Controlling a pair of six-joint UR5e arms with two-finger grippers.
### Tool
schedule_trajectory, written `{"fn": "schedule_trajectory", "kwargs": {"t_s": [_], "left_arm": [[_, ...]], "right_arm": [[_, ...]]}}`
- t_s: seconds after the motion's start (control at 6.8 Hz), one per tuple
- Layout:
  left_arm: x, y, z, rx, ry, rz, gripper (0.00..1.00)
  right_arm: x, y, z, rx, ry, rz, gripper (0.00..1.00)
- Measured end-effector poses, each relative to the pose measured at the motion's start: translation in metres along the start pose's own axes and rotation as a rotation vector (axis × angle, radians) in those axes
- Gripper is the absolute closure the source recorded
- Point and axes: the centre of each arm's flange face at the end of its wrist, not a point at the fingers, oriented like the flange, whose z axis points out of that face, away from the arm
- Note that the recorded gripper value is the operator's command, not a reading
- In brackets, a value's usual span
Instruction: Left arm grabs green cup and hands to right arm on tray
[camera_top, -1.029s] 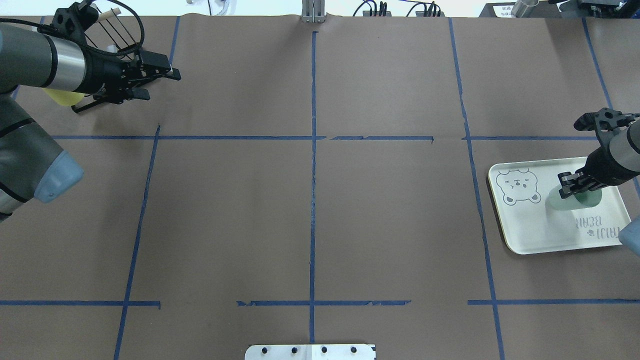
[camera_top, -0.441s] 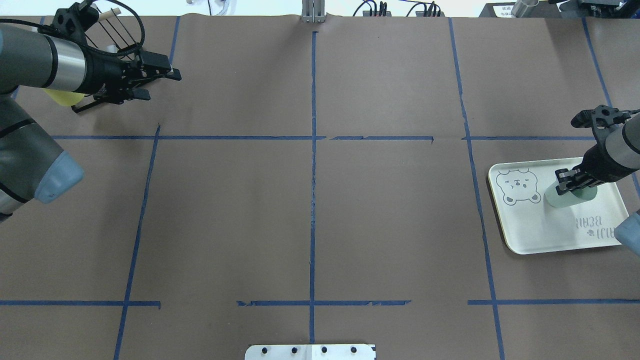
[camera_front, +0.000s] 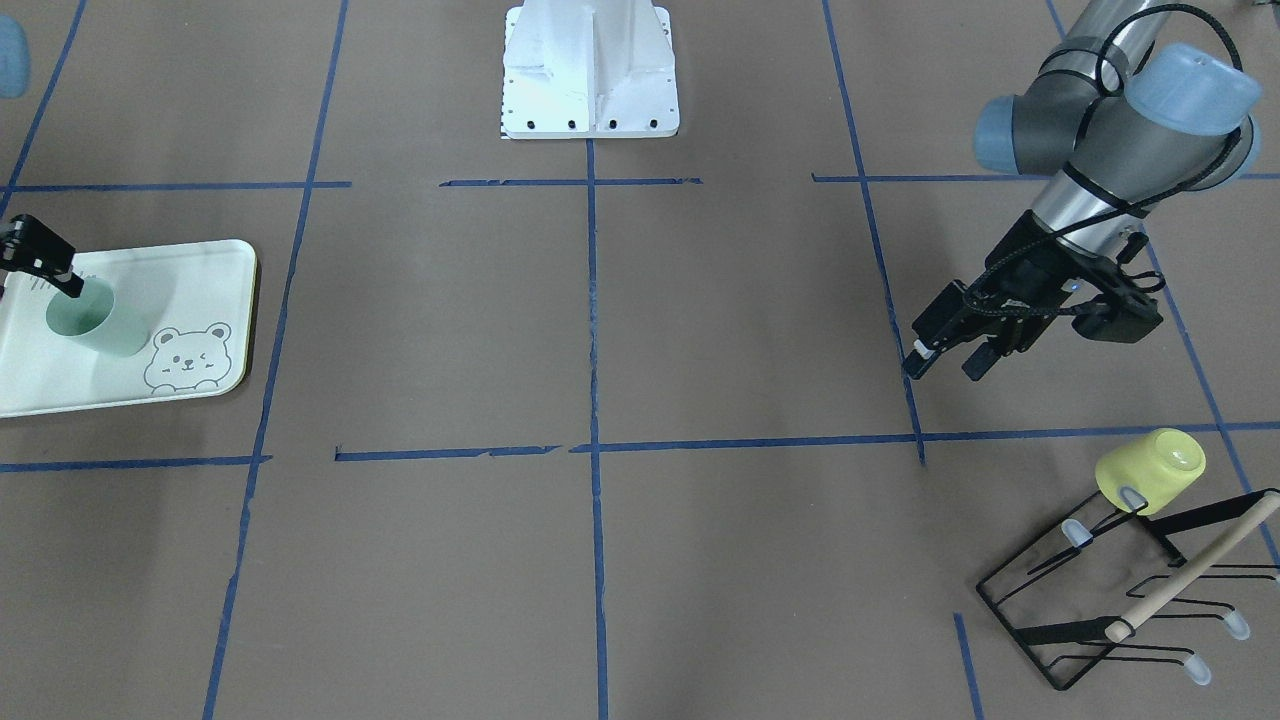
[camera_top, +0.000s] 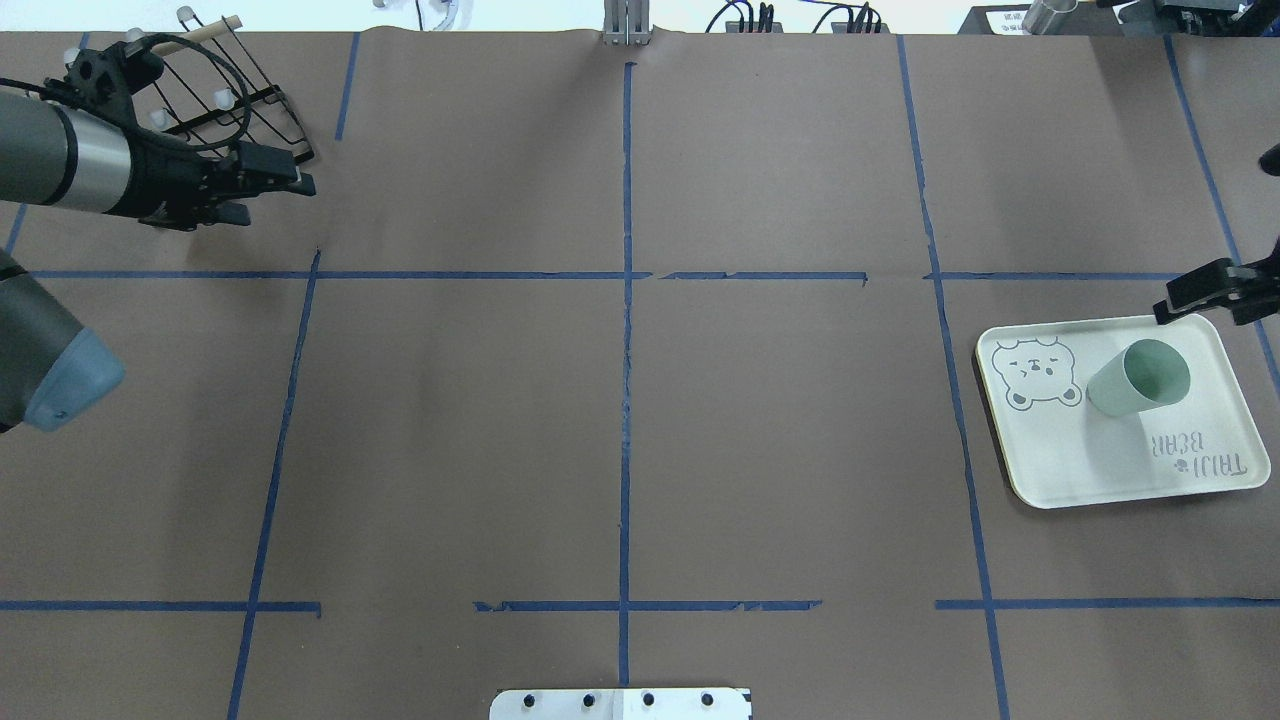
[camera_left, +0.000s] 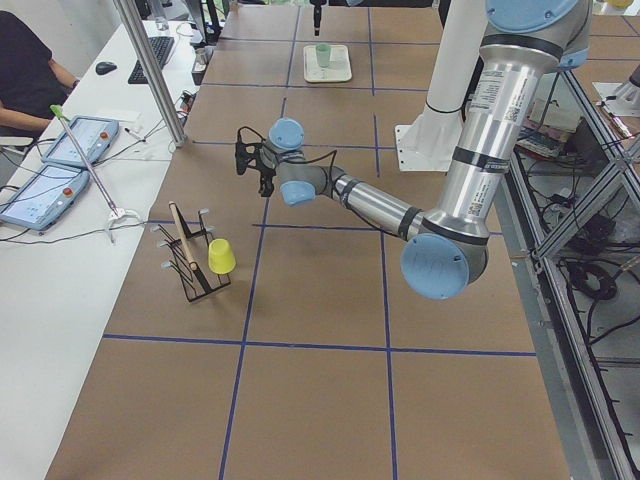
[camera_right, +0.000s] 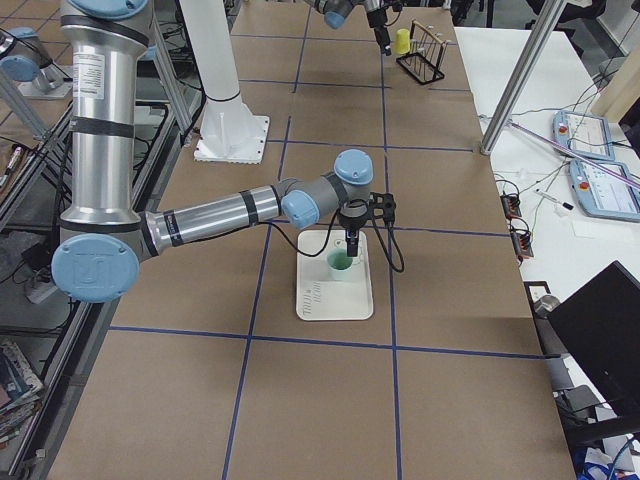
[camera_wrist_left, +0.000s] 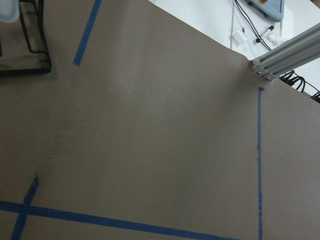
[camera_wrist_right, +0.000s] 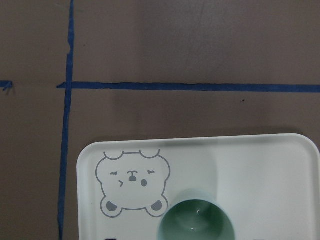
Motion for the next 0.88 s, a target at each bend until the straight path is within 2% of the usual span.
{"fn": "schedule_trajectory", "kwargs": {"t_s": [0.29, 0.59, 0.88], "left_arm": [[-0.093, -0.015, -0.028, -0.023, -0.142, 0.215, 0.0], [-0.182, -0.046, -0.089, -0.079, -0.255, 0.403, 0.0], [-0.246, -0.076, -0.148, -0.192, -0.334, 0.501, 0.0]], "right_arm": [[0.059, 0.014, -0.026, 0.022, -0.009, 0.003, 0.0], [0.104, 0.027, -0.025, 0.016, 0.01, 0.017, 0.0], [0.124, 0.04, -0.021, 0.003, 0.021, 0.036, 0.0]]}}
